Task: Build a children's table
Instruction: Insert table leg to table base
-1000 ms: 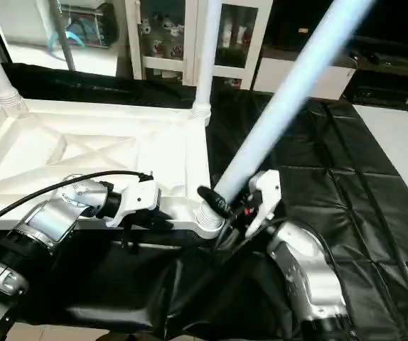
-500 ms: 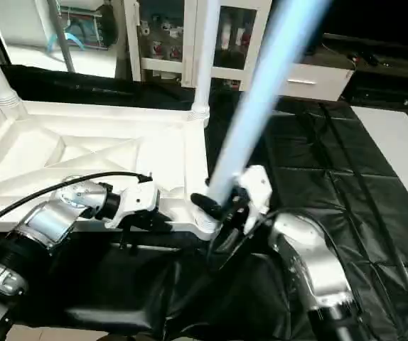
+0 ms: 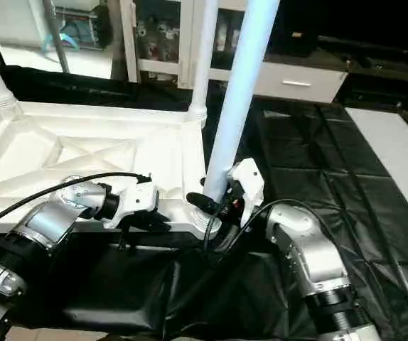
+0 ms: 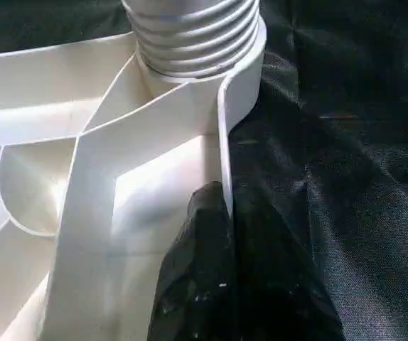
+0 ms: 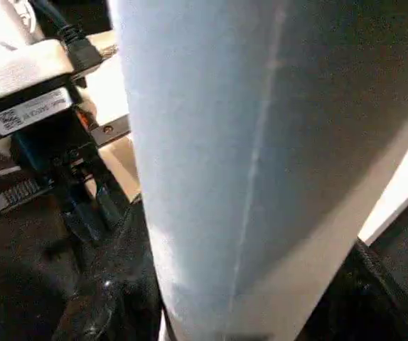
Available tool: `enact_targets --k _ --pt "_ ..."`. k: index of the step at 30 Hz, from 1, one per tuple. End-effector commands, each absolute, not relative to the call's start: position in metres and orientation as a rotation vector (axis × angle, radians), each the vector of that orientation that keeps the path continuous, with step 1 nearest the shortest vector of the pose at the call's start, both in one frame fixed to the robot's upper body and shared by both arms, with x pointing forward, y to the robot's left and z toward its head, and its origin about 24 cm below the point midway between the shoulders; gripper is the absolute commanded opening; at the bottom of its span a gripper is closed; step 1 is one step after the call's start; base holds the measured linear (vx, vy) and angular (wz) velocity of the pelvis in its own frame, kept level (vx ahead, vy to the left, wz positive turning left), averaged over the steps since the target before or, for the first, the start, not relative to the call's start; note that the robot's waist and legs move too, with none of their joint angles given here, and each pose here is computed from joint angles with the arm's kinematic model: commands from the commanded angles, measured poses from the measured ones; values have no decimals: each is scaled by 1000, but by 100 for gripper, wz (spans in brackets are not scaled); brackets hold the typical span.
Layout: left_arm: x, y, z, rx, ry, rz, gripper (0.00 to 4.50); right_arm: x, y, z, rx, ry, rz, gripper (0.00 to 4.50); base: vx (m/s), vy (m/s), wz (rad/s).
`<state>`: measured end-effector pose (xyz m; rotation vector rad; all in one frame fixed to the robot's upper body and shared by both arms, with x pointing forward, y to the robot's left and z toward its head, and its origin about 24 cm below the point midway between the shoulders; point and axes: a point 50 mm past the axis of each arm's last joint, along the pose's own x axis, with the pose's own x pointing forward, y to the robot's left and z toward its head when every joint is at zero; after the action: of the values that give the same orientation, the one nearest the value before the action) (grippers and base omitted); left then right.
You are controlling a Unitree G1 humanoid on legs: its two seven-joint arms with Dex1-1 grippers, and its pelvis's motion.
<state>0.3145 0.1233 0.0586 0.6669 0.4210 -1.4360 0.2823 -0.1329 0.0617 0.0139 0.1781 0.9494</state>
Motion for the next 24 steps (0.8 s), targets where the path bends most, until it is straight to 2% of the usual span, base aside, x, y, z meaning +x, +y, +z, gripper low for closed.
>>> enact_targets --k 1,6,18,24 --pt "310 126 50 665 459 -1437 0 263 -151 11 17 436 870 184 0 0 0" --pt "310 127 49 664 463 -1431 0 260 -152 5 -18 451 867 184 0 0 0" --pt "310 126 49 656 467 -1428 0 267 -153 5 -20 436 818 184 0 0 0" --pt "309 124 47 621 462 -1410 0 275 -158 1 -5 455 650 184 0 0 0"
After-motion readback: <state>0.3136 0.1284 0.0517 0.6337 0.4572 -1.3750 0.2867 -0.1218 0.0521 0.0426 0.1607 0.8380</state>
